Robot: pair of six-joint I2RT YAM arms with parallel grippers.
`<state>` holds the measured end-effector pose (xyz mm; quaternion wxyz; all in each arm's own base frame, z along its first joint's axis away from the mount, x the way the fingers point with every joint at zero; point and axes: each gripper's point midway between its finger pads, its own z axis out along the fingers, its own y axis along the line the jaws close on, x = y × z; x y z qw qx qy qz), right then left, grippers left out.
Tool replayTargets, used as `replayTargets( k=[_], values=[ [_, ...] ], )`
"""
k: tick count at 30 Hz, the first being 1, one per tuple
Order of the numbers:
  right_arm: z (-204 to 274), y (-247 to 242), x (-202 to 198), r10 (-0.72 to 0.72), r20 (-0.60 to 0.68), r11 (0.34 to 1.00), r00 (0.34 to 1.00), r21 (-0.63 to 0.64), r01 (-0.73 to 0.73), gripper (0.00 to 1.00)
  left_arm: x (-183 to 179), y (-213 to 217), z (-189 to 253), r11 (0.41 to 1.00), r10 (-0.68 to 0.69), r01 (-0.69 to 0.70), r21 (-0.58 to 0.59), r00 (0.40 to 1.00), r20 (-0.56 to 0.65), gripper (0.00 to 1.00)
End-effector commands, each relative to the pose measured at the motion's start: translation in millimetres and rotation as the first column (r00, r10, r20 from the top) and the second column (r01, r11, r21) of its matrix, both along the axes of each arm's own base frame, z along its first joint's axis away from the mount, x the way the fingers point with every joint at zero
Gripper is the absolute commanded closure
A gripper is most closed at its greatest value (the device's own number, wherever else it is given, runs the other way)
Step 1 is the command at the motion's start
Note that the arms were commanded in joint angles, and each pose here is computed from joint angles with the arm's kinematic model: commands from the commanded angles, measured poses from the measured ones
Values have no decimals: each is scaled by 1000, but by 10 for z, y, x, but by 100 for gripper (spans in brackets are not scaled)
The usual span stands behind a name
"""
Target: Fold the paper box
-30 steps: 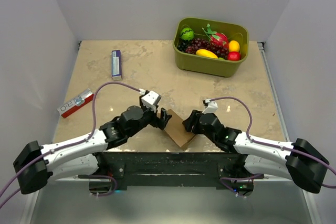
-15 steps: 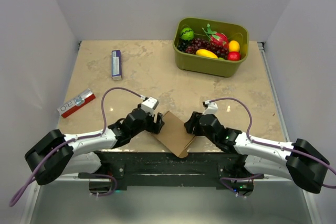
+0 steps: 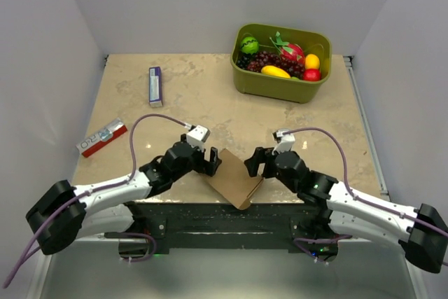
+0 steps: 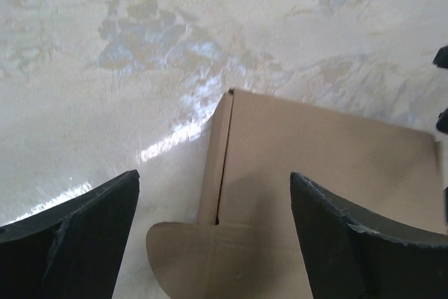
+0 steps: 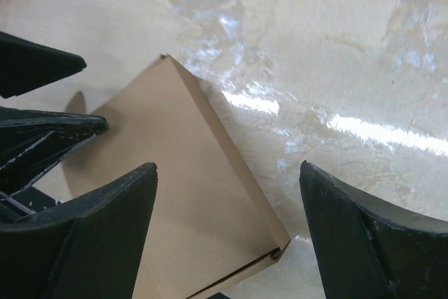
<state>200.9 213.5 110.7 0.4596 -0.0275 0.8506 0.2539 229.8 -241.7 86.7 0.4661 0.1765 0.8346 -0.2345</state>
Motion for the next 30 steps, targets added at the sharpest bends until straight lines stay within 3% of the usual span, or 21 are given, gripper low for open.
replayTargets(
  k=[1, 5, 12, 18, 24, 25, 26, 29, 30],
  values=[
    [371, 65, 10, 67, 101, 997, 993, -49, -62, 12, 191, -43, 660, 994, 41, -33, -99, 996, 79, 5],
    [516, 337, -79, 142, 123, 988, 982, -86, -132, 11, 259, 64, 993, 991, 67, -54, -120, 993, 102, 3],
    [577, 820, -479, 240, 130, 950, 962, -234, -205, 10, 379, 300, 1260, 999, 35, -32, -36, 995, 97, 0],
    [247, 1108, -835, 292, 99, 885, 951, -406, -229, 6, 568, 526, 1396, 999, 32, -33, 9, 992, 119, 0],
    [-80, 1311, -1004, 276, 130, 794, 952, -589, -151, 3, 693, 669, 1250, 999, 49, -50, 9, 994, 98, 0],
    [-268, 1236, -1005, 261, 127, 743, 957, -660, -114, 3, 705, 684, 1242, 999, 48, -49, 3, 994, 96, 0],
    [-194, 1293, -965, 235, 167, 744, 958, -665, -67, 3, 707, 688, 1227, 999, 48, -48, -1, 994, 94, 0],
    [-278, 1202, -903, 186, 236, 666, 954, -744, 54, 1, 727, 708, 1182, 999, 50, -49, -5, 995, 90, 0],
    [-283, 1199, -919, 157, 255, 676, 954, -732, 85, 1, 728, 721, 1152, 999, 50, -50, -2, 995, 86, 0]
  ],
)
